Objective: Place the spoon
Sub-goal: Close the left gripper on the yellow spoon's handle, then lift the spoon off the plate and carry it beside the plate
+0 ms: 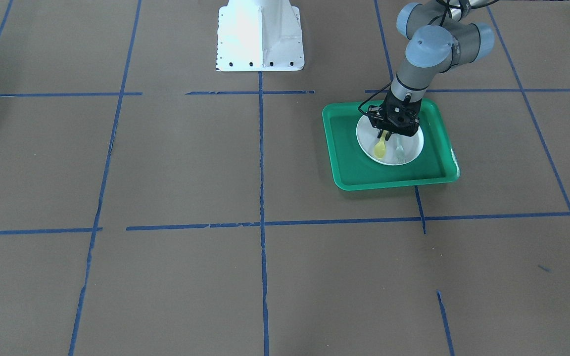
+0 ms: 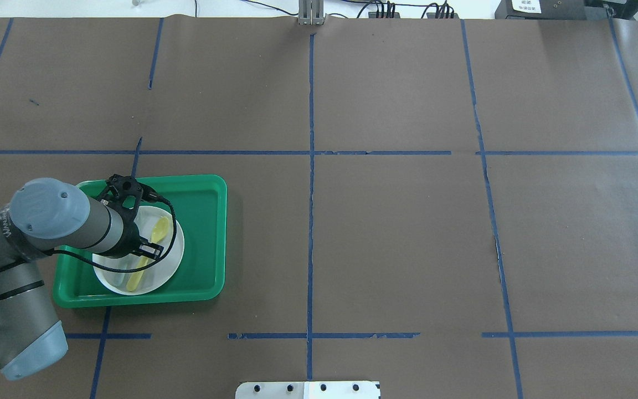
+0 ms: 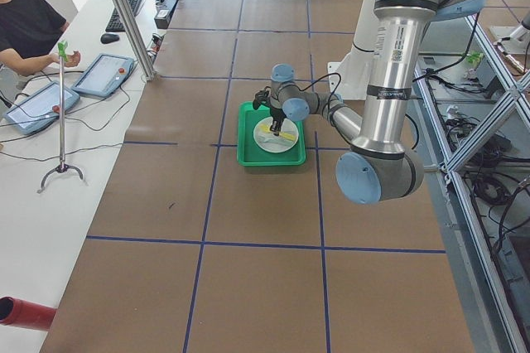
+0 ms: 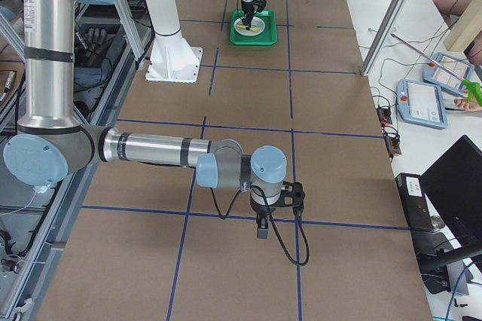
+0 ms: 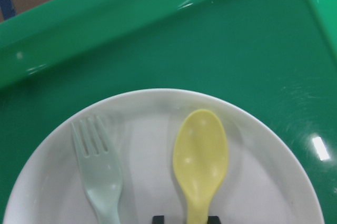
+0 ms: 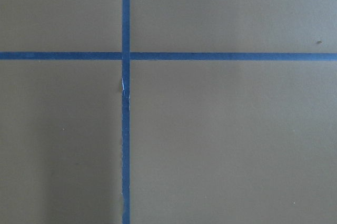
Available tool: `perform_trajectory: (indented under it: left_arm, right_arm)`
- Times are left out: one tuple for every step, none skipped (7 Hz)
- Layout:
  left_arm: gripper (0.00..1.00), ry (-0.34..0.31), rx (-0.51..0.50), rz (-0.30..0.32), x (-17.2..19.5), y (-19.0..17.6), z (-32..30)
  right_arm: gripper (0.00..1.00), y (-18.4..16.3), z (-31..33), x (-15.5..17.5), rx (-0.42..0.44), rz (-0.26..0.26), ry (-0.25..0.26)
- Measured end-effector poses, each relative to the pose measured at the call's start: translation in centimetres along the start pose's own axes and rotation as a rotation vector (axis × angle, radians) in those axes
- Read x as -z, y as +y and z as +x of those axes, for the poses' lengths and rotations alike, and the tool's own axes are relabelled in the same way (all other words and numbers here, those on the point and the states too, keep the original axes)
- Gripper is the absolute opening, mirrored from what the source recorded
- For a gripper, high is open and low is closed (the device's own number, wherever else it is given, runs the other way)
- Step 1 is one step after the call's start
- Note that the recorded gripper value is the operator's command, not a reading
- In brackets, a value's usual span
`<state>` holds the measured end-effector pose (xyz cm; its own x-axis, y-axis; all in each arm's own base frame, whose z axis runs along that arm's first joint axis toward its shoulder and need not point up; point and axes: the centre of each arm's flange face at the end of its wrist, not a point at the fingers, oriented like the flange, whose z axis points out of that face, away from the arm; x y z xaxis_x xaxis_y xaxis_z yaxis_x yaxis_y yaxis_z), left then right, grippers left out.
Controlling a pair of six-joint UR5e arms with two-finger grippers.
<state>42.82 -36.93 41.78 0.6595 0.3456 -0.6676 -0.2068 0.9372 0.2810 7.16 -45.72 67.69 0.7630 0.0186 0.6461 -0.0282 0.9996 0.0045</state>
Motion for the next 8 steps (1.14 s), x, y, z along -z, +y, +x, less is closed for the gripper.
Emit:
perform_trajectory:
  left_arm:
    - [0.00, 0.004, 0.000, -0.008, -0.1, 0.1, 0.0]
    - [0.00, 0.006, 0.002, -0.010, 0.0, 0.1, -0.2]
    - [0.00, 0.034, 0.004, -0.014, 1.2, -0.2, 0.2]
    - [0.00, 0.086, 0.018, -0.032, 3.4, -1.1, 0.6]
    - [0.00, 0.125, 0.064, -0.044, 6.0, -3.3, 1.3]
    - [0.00, 0.141, 0.142, -0.052, 7.4, -6.3, 2.9]
    - [0.00, 0.136, 0.248, -0.067, 7.0, -9.0, 4.4]
    - [0.00, 0.125, 0.329, -0.085, 5.9, -10.3, 5.3]
  right_arm:
    - [1.00, 0.0, 0.0, 0.0, 0.000, 0.000, 0.000]
    - [1.00, 0.0, 0.0, 0.0, 0.000, 0.000, 0.000]
    - [1.00, 0.0, 0.0, 0.0, 0.000, 0.000, 0.001]
    - [1.00, 0.0, 0.0, 0.0, 0.000, 0.000, 0.001]
    - [1.00, 0.0, 0.0, 0.0, 0.000, 0.000, 0.001]
    - [1.00, 0.0, 0.0, 0.0, 0.000, 0.000, 0.001]
    - [1.00, 0.0, 0.0, 0.0, 0.000, 0.000, 0.001]
    - [1.00, 0.0, 0.0, 0.0, 0.000, 0.000, 0.001]
